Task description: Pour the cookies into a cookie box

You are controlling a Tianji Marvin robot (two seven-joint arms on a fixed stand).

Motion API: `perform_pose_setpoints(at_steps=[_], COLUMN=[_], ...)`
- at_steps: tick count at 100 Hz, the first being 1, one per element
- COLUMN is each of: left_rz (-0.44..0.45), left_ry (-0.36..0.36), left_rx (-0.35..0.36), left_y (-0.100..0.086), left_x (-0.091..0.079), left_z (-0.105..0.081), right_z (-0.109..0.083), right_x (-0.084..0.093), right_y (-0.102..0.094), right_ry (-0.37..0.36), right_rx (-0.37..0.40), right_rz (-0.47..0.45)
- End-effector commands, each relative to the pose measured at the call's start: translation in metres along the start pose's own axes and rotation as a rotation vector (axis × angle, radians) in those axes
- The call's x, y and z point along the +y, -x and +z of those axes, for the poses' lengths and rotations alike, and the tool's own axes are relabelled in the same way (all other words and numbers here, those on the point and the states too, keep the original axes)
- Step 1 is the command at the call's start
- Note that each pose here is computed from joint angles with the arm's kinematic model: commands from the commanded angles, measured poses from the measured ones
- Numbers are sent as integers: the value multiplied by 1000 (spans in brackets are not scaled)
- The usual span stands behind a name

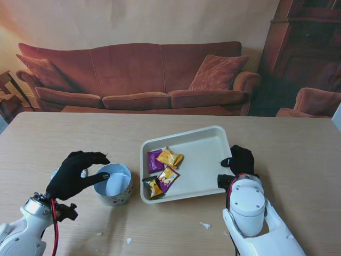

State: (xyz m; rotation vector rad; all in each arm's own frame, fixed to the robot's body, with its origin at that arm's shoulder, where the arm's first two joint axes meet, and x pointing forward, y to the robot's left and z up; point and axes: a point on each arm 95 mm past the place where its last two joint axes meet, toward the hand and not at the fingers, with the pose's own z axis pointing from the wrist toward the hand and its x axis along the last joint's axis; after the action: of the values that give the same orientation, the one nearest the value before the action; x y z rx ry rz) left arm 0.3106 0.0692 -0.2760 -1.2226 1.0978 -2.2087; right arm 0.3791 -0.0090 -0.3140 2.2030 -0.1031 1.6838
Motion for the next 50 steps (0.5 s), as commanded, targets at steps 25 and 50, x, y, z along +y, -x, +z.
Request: perform_pose_setpoints(at_steps=[25,50], left_rz=[2,-9], left_ry=[-10,-17], left_rx=[17,26], left_y=[-3,-4], left_x=[-3,-4], left_z=[-1,-2], right_z=[0,7], right_x=[-39,-70], right_y=[-48,-65], right_ry=[-7,-14], right_rx=[124,184], right_rz=[88,93])
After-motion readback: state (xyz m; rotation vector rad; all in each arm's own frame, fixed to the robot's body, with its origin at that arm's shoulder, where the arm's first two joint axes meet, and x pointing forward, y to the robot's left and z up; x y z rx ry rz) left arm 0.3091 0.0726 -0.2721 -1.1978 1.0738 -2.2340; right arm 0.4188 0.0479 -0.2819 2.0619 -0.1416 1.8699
